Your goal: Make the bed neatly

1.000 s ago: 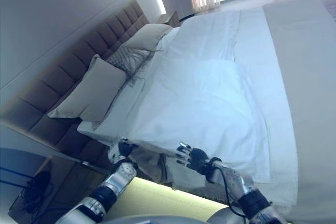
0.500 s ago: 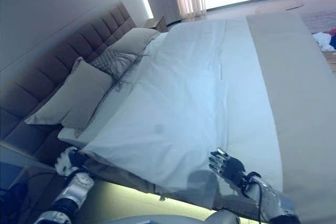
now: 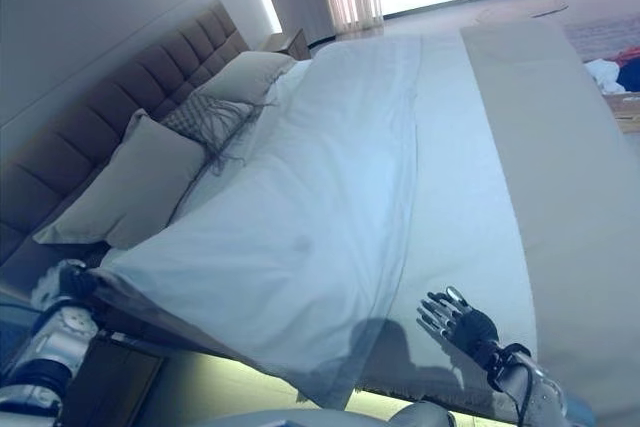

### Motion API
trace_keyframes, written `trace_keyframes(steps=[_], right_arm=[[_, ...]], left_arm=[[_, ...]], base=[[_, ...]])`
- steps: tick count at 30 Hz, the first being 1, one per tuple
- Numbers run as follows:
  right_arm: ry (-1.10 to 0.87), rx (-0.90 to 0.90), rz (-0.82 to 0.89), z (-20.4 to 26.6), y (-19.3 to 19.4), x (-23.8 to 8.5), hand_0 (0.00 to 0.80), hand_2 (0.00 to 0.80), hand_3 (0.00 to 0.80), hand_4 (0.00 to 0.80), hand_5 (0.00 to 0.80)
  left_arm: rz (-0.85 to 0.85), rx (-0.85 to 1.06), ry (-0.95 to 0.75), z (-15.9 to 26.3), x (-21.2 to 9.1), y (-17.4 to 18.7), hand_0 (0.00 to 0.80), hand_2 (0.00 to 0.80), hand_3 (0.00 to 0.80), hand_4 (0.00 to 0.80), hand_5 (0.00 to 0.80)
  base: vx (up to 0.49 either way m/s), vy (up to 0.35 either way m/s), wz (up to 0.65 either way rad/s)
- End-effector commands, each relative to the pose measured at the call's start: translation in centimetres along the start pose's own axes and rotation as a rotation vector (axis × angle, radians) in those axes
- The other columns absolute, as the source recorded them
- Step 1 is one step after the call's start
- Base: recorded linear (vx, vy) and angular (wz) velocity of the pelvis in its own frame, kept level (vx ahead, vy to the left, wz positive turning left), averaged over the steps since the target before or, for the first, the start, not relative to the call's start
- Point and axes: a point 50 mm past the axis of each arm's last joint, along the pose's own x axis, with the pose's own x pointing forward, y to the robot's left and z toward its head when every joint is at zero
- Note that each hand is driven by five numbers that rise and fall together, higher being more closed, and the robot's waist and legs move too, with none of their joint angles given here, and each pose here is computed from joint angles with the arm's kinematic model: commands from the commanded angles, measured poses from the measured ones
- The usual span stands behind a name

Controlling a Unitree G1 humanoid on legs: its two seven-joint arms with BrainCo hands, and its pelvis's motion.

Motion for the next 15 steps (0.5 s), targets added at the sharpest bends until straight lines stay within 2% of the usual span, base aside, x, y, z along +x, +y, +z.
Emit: trace_keyframes(steps=[1,6,14,15], right_arm=[[-0.095,0.037,0.112,1.1,2.2,0.5,0.000,0.000,0.000,0.000,0.000],[-0.079,0.028,0.125,1.0,2.6,0.7,0.000,0.000,0.000,0.000,0.000],[-0.078,0.026,0.132,1.2,3.1,1.0,0.000,0.000,0.000,0.000,0.000],[-0.078,0.027,0.131,1.2,3.1,1.0,0.000,0.000,0.000,0.000,0.000]], left_arm=[[0.446,-0.052,0.146,-2.5,2.3,14.6,0.800,0.800,0.800,0.800,0.800],[0.453,-0.076,0.159,-2.5,2.5,15.8,0.800,0.800,0.800,0.800,0.800],[0.411,-0.066,0.180,-2.7,2.5,13.5,0.800,0.800,0.800,0.800,0.800],[0.402,-0.055,0.185,-3.0,2.4,13.1,0.195,0.195,0.195,0.195,0.195]], base=[[-0.014,0.091,-0.04],[0.007,0.072,0.01],[-0.044,0.001,0.03],[-0.016,-0.039,-0.01]])
